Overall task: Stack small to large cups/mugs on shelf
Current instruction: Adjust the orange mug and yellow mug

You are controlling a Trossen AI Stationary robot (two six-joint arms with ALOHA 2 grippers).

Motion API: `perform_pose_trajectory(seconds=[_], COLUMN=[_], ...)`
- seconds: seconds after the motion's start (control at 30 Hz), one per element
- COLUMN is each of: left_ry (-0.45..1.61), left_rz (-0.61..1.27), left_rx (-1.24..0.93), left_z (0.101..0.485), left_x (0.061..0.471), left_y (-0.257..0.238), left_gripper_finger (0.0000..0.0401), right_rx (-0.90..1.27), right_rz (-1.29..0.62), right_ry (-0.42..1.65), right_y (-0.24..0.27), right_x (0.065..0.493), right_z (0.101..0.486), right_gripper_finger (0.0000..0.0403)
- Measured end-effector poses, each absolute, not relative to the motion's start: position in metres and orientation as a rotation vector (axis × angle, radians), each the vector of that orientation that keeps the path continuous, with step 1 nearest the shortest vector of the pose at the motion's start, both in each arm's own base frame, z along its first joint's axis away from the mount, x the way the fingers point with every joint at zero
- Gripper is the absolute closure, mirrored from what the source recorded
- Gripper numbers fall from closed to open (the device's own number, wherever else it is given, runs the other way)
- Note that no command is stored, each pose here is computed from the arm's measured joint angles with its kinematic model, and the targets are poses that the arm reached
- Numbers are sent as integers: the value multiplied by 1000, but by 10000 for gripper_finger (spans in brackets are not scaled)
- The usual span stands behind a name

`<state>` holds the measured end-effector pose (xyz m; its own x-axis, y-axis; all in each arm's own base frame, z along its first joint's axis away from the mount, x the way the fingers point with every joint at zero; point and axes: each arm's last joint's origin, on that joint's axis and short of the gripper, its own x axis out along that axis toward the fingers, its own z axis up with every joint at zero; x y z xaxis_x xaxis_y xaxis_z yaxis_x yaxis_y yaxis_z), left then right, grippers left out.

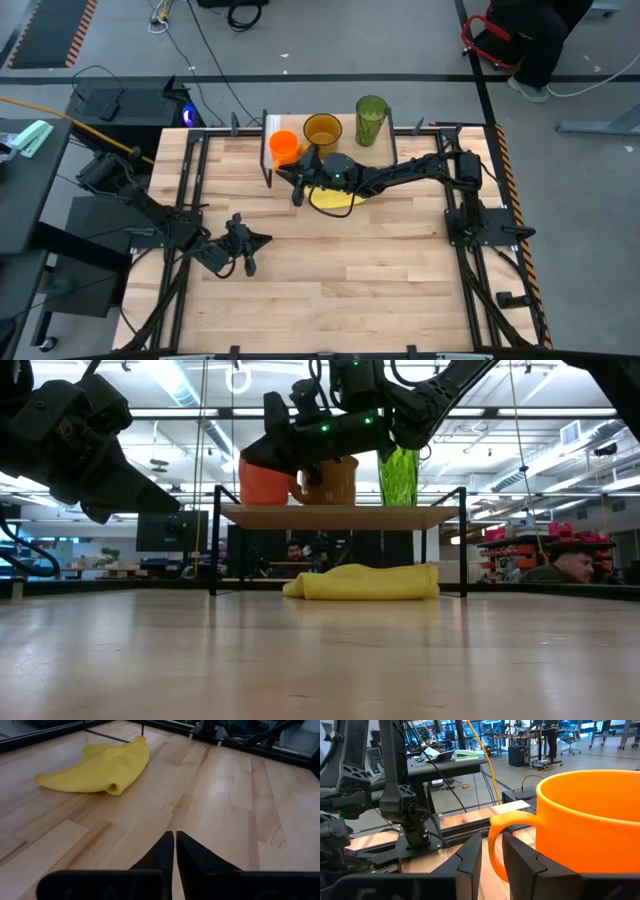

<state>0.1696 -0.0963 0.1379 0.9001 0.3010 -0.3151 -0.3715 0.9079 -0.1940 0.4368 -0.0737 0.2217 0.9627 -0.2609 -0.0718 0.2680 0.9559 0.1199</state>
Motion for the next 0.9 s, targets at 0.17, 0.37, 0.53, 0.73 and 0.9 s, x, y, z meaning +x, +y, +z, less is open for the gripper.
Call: perform_pose_trajectory(seconds=[0.17, 0.37, 0.53, 0.73, 0.9], left_ry=[284, 289, 294, 307, 305], left_rz=[352, 352, 357, 366, 367], left_rx=[-254, -250, -262, -268, -274], left_z=[138, 137, 137, 135, 135], left_x=[170, 169, 169, 168, 168], left_y=[-96, -96, -96, -95, -95], left_gripper_finger=[377, 382, 375, 374, 382], right_rx=[129, 106, 79, 42, -10], right_rz=[-268, -259, -261, -295, -337], right_ry=[56, 59, 101, 173, 225], right_y=[-73, -68, -64, -51, -39], right_x=[437, 437, 430, 415, 402], right_z=[222, 222, 236, 261, 277], right_gripper_finger=[318, 318, 318, 318, 318])
